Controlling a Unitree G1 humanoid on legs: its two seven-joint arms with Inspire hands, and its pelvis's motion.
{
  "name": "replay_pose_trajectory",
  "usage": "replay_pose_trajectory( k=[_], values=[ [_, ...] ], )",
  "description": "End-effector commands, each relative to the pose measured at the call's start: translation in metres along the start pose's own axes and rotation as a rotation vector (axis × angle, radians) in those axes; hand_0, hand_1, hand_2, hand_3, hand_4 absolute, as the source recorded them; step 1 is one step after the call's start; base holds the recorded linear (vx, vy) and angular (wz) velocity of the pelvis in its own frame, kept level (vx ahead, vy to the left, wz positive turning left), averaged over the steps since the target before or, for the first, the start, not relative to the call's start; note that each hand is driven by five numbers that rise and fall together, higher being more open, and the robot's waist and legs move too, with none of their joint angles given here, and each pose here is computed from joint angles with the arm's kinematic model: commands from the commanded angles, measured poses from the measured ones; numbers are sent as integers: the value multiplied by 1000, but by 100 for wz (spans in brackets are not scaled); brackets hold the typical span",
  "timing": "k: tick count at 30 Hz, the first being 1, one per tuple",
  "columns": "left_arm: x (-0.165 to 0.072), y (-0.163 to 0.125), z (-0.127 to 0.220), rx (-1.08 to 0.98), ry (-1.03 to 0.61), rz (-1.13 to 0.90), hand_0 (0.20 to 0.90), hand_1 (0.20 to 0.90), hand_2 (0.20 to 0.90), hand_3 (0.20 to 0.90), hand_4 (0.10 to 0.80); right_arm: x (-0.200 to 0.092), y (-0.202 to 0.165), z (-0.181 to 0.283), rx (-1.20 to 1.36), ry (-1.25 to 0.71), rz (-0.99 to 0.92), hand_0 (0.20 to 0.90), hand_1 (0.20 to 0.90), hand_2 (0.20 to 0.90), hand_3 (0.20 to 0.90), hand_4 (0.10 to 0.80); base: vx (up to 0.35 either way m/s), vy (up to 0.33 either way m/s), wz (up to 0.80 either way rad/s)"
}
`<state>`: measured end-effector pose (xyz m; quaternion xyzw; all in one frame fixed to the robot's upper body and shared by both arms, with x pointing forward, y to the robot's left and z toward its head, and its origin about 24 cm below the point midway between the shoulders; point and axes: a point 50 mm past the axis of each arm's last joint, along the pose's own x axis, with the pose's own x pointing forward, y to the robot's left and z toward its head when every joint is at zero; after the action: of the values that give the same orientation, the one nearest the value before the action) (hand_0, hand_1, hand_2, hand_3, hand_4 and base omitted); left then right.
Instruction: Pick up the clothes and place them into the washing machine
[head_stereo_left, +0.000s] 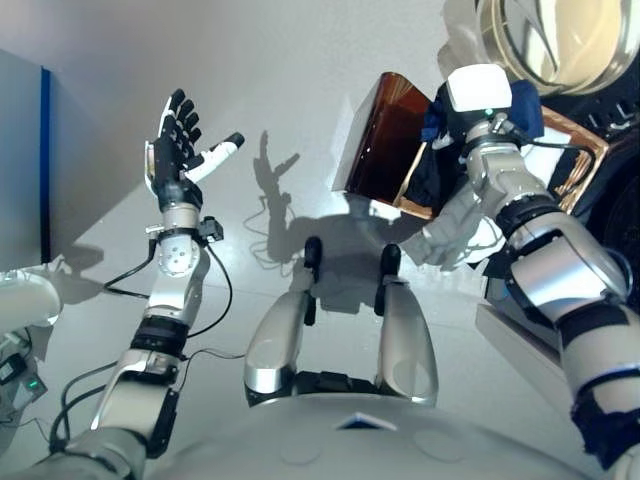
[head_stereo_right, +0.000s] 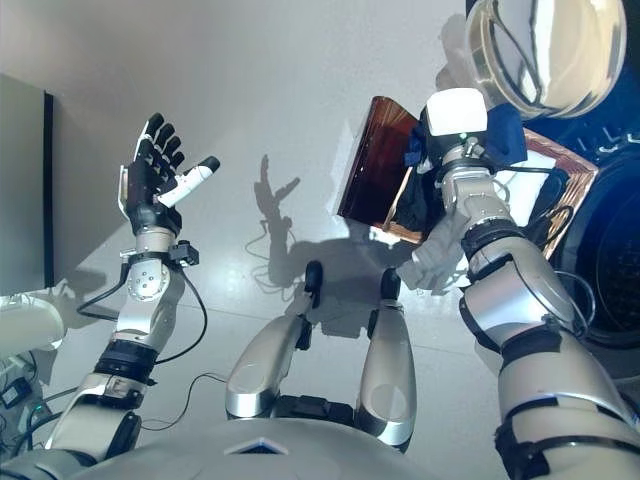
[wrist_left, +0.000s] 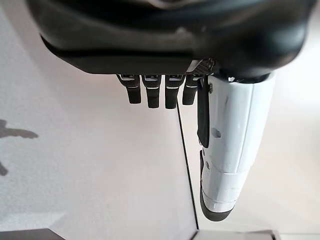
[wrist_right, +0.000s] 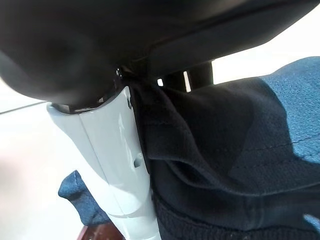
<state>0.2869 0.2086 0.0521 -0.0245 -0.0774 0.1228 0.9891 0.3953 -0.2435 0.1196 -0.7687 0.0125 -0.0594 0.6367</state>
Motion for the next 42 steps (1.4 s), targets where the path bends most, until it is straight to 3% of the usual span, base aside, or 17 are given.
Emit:
replay_pose_trajectory(
  k=[1, 8, 9, 38, 39, 40, 42],
  values=[
    [8, -4, 32, -9, -170, -37, 900, 900, 900, 900, 800, 7, -41, -50, -70, 200, -143, 200, 200, 200, 200, 300, 0, 0, 0],
    [7, -1, 35, -15, -180, -3, 900, 900, 900, 900, 800, 6, -41, -50, -105, 192, -156, 205, 205, 205, 205, 304, 10, -15, 9],
    [6, -1, 35, -15, -180, 1, 900, 900, 900, 900, 800, 6, -39, -50, -109, 191, -148, 900, 900, 900, 900, 800, -3, -33, 4],
    [9, 13, 42, -9, -221, 81, 900, 900, 900, 900, 800, 9, -50, -36, -95, 116, -213, 900, 900, 900, 900, 800, -10, -5, -1],
    [9, 13, 42, -9, -221, 81, 900, 900, 900, 900, 800, 9, -50, -36, -95, 115, -213, 724, 724, 724, 724, 675, 0, 0, 0],
    [7, 15, 39, -13, -210, 90, 900, 900, 900, 900, 800, 9, -48, -35, -96, 111, -210, 200, 200, 200, 200, 300, 29, -8, 4],
    [7, 16, 40, -16, -215, 102, 900, 900, 900, 900, 800, 10, -51, -30, -94, 90, -227, 200, 200, 200, 200, 300, 26, -9, 4]
  ],
)
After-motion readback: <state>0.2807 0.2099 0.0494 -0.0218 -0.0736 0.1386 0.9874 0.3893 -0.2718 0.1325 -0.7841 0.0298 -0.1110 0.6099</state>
